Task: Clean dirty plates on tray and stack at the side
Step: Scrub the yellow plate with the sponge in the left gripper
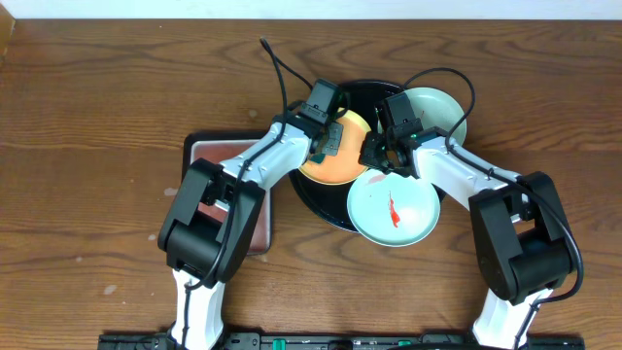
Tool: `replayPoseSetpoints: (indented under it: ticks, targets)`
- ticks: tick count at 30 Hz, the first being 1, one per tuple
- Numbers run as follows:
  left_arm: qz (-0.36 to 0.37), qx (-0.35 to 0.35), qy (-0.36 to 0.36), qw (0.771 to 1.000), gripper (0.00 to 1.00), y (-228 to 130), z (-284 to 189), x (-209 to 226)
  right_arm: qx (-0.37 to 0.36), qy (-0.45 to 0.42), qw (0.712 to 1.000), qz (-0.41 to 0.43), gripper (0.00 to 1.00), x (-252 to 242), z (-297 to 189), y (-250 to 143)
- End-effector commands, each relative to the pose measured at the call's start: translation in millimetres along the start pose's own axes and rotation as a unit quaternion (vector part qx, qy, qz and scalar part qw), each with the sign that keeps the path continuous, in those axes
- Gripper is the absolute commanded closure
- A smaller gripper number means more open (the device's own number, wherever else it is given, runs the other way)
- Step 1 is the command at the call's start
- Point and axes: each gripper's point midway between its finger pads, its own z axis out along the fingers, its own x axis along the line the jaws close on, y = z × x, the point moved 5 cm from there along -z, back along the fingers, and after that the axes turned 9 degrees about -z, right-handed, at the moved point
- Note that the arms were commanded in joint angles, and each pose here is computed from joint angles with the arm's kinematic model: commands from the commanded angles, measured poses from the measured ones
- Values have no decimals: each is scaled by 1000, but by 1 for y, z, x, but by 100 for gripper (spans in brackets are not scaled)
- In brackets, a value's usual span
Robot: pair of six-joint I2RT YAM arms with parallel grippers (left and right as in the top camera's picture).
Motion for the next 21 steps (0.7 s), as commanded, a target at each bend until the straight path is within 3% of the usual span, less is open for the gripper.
replayPoseSetpoints:
  ticks: [1, 9, 21]
  targets:
    - [5, 54, -113, 992, 93, -22, 14, -26, 27, -2, 1000, -8, 99, 2, 9, -14]
    - [12, 41, -162, 986, 93, -15, 11, -39, 27, -2, 1000, -8, 99, 2, 9, -14]
    - [1, -89, -14, 996, 93, 27, 15, -6, 27, -2, 1000, -8, 99, 2, 9, -14]
